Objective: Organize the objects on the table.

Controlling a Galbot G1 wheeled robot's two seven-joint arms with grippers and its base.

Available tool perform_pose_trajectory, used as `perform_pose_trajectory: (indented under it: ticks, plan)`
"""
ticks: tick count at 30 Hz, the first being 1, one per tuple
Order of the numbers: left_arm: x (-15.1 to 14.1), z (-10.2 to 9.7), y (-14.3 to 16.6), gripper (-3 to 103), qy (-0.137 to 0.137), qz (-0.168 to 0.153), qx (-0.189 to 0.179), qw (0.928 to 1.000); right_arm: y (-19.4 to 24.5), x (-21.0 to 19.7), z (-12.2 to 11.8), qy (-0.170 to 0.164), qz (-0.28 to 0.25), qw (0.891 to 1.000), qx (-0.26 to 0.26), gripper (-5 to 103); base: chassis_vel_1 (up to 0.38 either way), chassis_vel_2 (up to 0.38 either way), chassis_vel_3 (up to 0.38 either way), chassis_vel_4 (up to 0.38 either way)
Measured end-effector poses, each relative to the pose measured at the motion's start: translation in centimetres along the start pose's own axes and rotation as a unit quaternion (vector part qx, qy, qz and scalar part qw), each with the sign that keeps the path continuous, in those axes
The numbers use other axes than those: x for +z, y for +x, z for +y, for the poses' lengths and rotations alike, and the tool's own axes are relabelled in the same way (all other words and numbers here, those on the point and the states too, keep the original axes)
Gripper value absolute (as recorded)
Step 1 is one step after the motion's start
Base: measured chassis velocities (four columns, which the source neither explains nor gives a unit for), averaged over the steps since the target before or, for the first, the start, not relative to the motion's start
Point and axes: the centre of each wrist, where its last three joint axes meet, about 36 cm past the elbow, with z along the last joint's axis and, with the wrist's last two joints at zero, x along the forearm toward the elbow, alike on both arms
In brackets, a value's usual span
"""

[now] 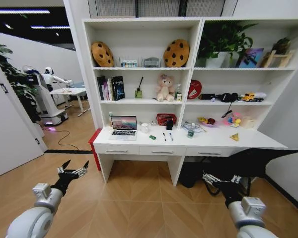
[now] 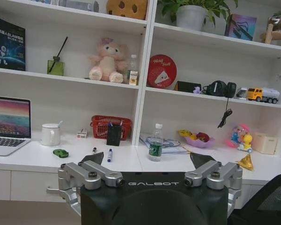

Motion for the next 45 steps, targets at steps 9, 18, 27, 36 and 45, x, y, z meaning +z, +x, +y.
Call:
perform_pose_trajectory:
  ticks: [9,18,27,36,45]
  plan:
    - [-0.4,-0.6,0.5,100,0.0,-0.006,0.003,1.0,0.0,0.0,0.0,0.004,0.001,1.0,-0.004,100,0.067,0.066,-0.061,-0.088]
    - [-0.3,-1.2,1.0,100,0.004,-0.006,0.002,1.0,0.1,0.1,0.1,0.004,-0.002,1.0,-0.014,100,0.161,0.144,-0.152,-0.14]
    - [-0.3,-1.8,1.5,100,0.012,-0.012,0.004,0.9998,-0.1,0.6,-0.1,-0.007,-0.018,1.0,-0.016,100,-0.013,-0.006,0.017,0.002]
    - [-0.4,-2.0,1.6,100,0.014,-0.015,0.003,0.9998,-0.2,0.5,0.0,-0.009,-0.014,1.0,-0.016,100,0.0,0.0,0.0,0.0]
    - [-0.6,-1.9,1.5,100,0.01,-0.018,0.006,0.9998,0.0,0.0,0.1,-0.015,-0.011,1.0,-0.015,100,0.0,0.0,0.0,0.0]
